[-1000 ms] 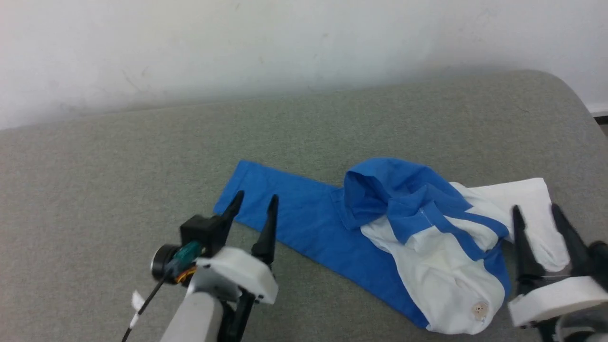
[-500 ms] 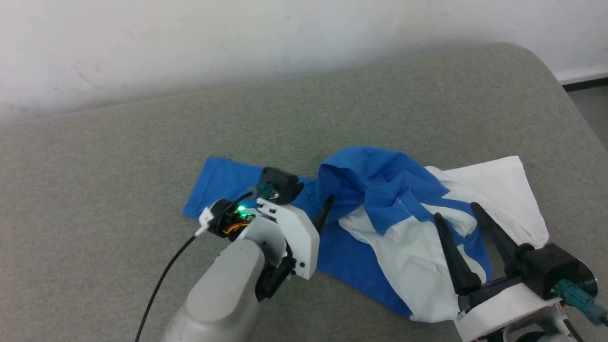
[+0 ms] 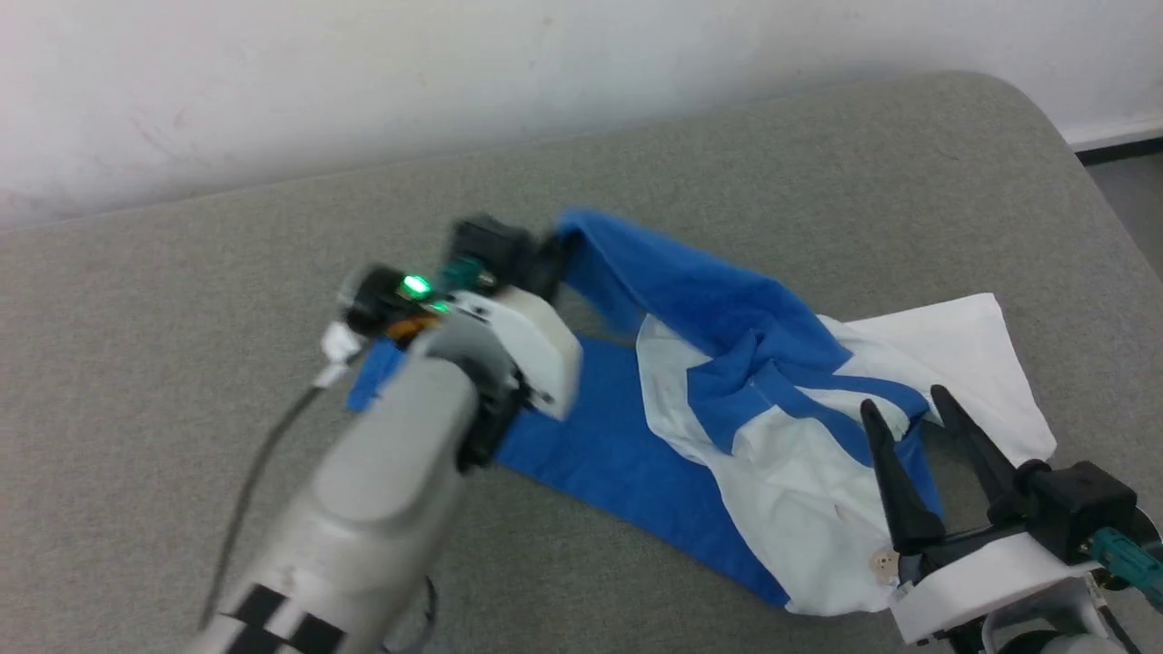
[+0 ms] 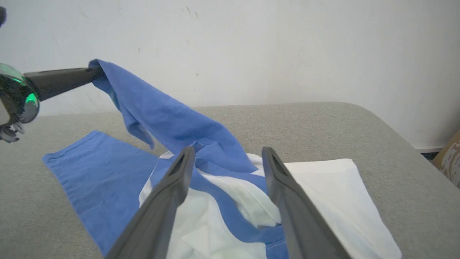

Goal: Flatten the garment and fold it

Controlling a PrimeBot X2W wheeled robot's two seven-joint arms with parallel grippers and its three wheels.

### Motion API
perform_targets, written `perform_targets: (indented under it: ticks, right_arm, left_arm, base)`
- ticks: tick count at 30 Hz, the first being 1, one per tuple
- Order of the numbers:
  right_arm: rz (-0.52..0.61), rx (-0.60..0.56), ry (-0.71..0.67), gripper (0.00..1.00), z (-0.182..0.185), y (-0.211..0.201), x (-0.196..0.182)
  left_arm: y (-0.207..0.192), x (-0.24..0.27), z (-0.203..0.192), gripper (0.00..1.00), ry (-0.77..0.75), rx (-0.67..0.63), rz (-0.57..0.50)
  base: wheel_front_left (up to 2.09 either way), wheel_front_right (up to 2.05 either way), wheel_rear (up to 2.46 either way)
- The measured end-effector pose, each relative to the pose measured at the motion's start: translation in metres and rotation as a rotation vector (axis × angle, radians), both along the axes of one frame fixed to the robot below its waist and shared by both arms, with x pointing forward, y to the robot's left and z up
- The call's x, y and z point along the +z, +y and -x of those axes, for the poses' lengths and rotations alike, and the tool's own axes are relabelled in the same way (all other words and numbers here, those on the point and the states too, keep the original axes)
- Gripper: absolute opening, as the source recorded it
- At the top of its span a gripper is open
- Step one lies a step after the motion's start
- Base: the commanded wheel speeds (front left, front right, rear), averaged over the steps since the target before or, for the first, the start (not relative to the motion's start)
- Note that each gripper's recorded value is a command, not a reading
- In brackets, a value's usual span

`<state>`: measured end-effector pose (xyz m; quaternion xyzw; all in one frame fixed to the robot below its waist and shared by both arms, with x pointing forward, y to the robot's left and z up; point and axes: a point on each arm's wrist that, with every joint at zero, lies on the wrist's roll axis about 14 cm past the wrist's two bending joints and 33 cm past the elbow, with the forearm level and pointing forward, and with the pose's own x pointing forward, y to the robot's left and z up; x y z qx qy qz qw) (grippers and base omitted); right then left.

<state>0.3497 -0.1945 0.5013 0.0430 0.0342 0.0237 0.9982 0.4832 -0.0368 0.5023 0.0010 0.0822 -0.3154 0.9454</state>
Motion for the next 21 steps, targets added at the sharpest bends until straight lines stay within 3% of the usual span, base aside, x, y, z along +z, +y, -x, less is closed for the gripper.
perform_targets:
  ticks: [6, 9, 16, 21]
  right_arm:
    - [-0.008, -0.006, -0.009, 1.00, 0.000, 0.000, 0.002]
    - [-0.013, 0.009, -0.008, 1.00, -0.001, 0.006, 0.003]
    - [-0.022, 0.043, -0.007, 1.00, -0.001, 0.017, 0.004]
    - [-0.026, 0.054, -0.007, 1.00, -0.001, 0.021, 0.005]
  left_arm:
    - [0.089, 0.089, -0.034, 0.00, -0.354, 0.247, 0.031]
    - [0.149, 0.108, -0.028, 0.00, -0.431, 0.409, 0.016]
    - [0.305, 0.049, 0.045, 0.00, -0.247, 0.864, -0.118]
    - [0.355, -0.002, 0.116, 0.00, -0.048, 1.049, -0.181]
  base:
    - [0.00, 0.00, 0.00]
    - [0.00, 0.00, 0.00]
    - [0.00, 0.00, 0.00]
    - [0.00, 0.00, 0.00]
